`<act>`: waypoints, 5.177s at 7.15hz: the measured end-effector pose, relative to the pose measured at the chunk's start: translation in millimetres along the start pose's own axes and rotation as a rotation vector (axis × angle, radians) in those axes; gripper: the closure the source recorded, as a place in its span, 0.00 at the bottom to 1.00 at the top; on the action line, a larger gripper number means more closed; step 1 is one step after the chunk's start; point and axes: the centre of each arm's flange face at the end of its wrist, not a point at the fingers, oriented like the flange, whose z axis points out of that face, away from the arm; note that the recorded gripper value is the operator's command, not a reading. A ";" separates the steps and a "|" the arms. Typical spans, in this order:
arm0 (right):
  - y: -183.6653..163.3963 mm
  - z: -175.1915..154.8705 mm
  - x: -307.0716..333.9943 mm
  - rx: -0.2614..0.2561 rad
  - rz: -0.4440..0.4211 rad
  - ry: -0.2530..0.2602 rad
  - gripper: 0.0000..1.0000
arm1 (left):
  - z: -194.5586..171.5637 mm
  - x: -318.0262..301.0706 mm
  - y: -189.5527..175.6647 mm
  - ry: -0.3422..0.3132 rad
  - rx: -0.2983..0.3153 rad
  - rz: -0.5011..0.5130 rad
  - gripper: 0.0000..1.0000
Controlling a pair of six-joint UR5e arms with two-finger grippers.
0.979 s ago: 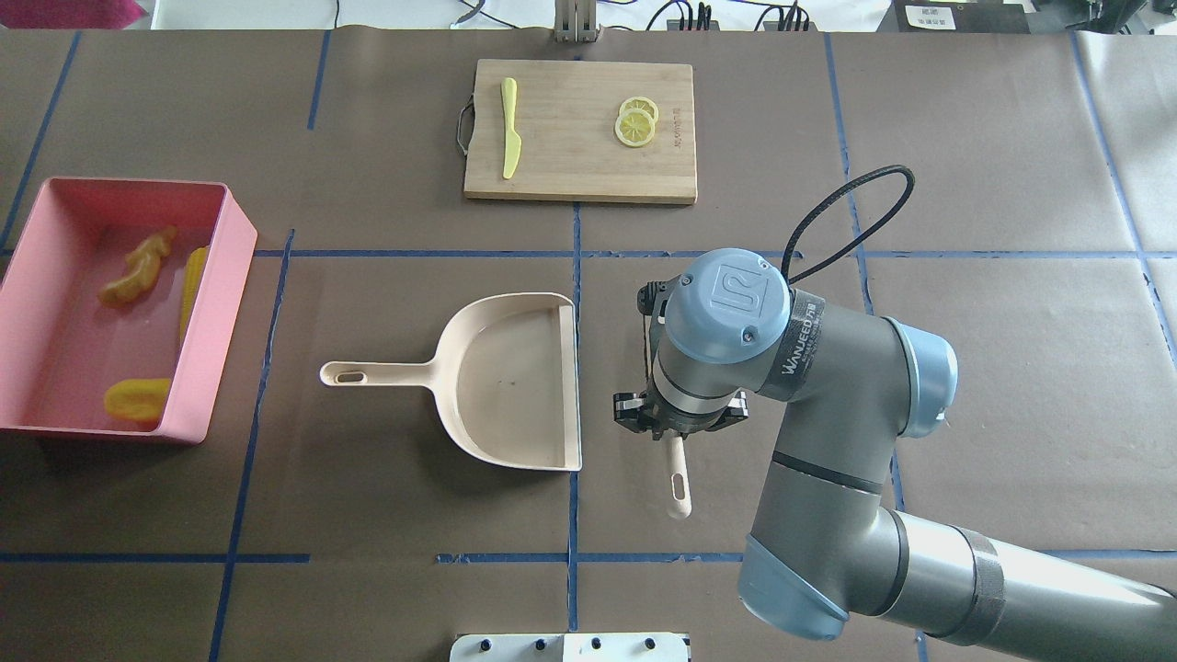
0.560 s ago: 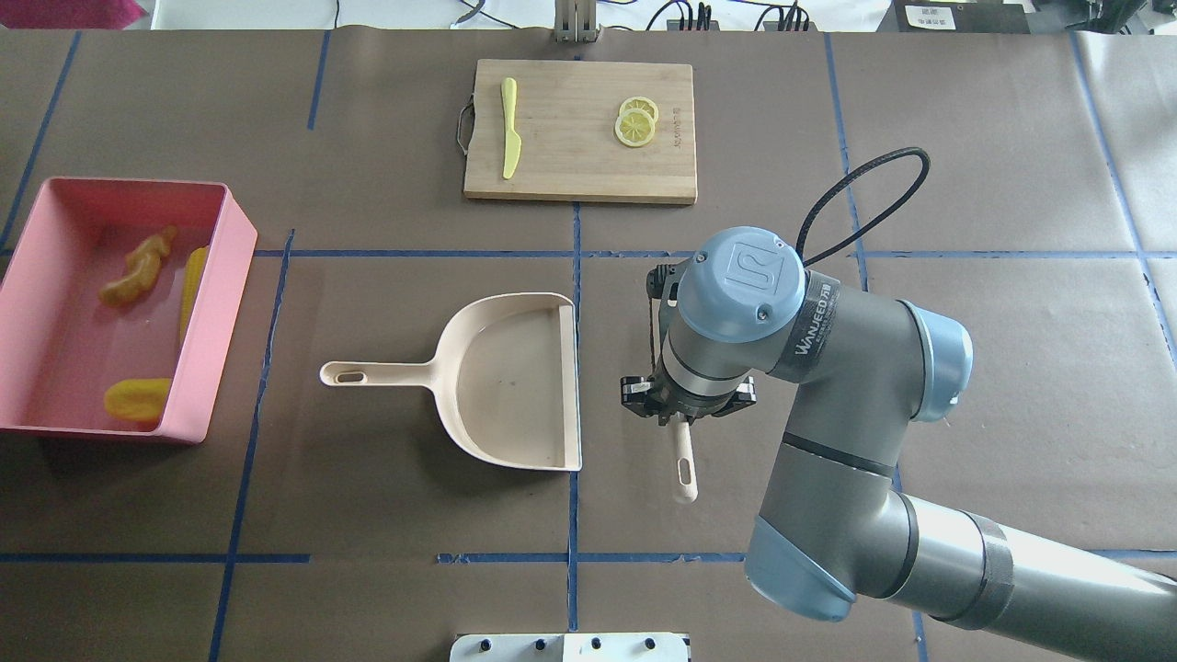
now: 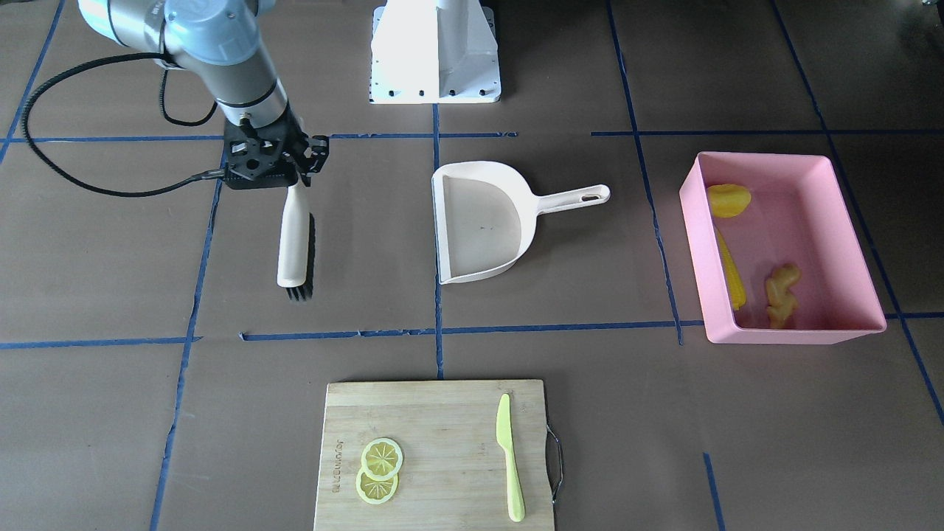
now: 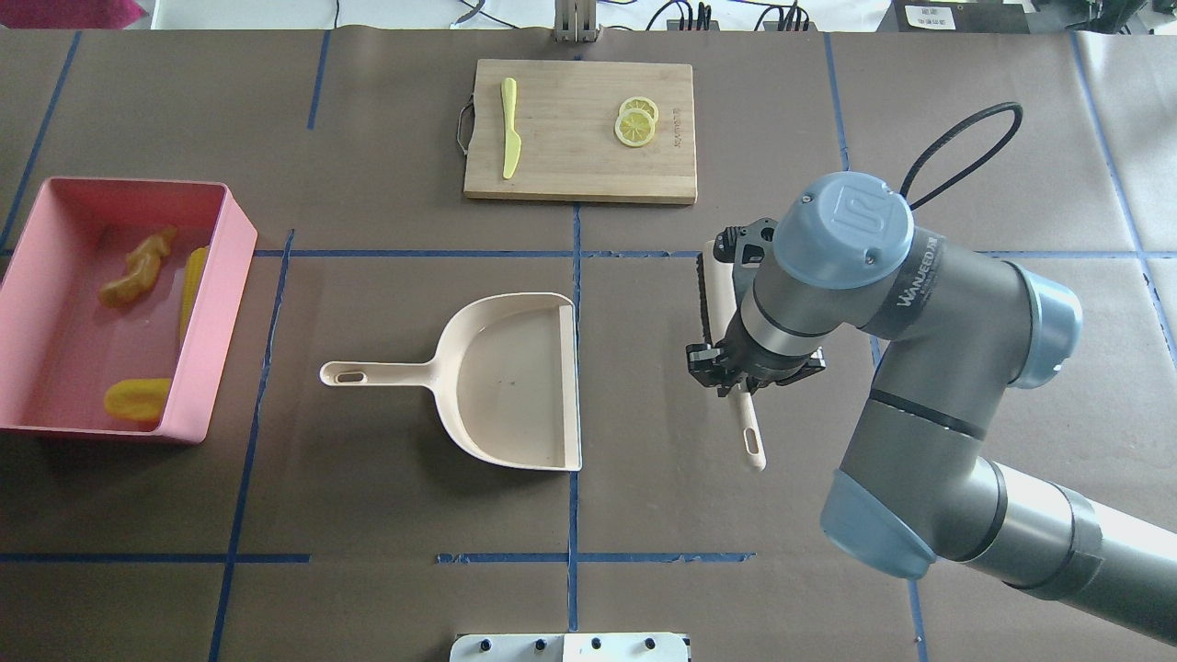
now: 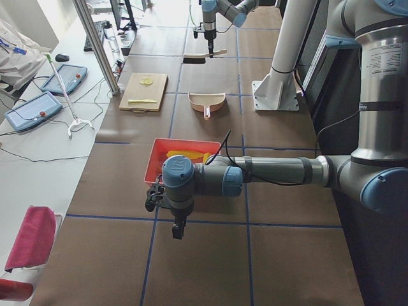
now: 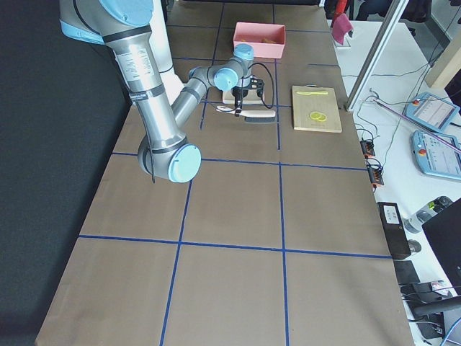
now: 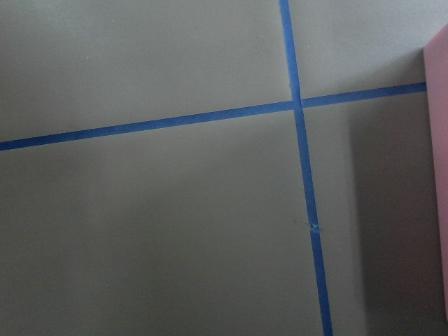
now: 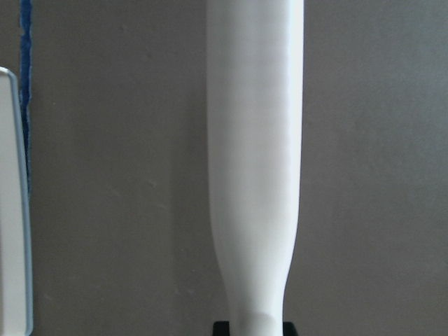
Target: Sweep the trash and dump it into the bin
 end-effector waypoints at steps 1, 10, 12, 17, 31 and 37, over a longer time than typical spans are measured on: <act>-15.4 -6.2 53.4 -0.004 -0.046 0.021 1.00 | 1.0 -0.2 1.1 0.003 -0.015 -0.012 0.00; 80.0 35.4 412.3 0.009 0.049 0.048 1.00 | -26.3 25.4 7.5 0.016 -0.071 -0.062 0.00; 90.1 56.7 430.6 0.033 0.099 0.020 0.96 | -27.6 26.7 8.2 0.015 -0.068 -0.060 0.00; 100.8 80.8 412.4 -0.016 0.076 0.015 0.00 | -28.7 28.1 11.1 0.015 -0.066 -0.058 0.00; 98.5 -82.7 579.9 0.063 -0.019 0.052 0.00 | -27.5 27.0 11.9 0.012 -0.068 -0.057 0.00; 97.6 -79.3 577.3 0.055 -0.015 0.047 0.00 | -26.4 27.2 11.8 0.014 -0.070 -0.055 0.00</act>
